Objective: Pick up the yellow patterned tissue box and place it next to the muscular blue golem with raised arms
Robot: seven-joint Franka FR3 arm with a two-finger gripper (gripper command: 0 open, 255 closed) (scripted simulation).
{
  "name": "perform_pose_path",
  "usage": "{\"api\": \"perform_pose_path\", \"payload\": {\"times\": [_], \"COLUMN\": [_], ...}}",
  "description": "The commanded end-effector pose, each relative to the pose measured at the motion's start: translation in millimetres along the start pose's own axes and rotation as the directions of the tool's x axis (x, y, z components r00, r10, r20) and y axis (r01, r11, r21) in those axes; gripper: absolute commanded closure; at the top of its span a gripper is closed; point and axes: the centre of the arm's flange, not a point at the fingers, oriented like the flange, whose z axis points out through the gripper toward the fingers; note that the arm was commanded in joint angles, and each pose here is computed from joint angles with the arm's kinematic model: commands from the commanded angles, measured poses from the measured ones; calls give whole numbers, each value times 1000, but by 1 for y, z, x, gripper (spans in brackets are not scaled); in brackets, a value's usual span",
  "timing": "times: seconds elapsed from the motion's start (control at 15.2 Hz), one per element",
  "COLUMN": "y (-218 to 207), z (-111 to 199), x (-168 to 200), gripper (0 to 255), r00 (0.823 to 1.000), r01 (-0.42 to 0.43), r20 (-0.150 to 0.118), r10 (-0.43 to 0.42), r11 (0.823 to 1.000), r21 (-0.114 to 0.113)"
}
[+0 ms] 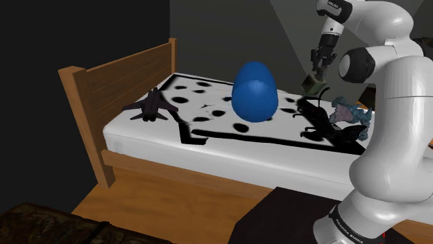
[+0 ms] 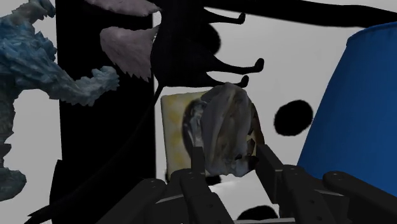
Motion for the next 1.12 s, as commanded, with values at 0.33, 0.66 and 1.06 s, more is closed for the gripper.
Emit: {"api": "perform_pose_path", "payload": {"times": [0.33,0.66,1.06], "y": [5,7,8], "z": [32,58,89], "x": [9,14,20], "gripper": [255,255,255], "r00": [1000,1000,1000], "r01": [2,2,2], "r20": [-1,-1,-1], "r10": [-2,-2,-2], "r11": [1000,1000,1000], "r21": [-1,-1,-1]}}
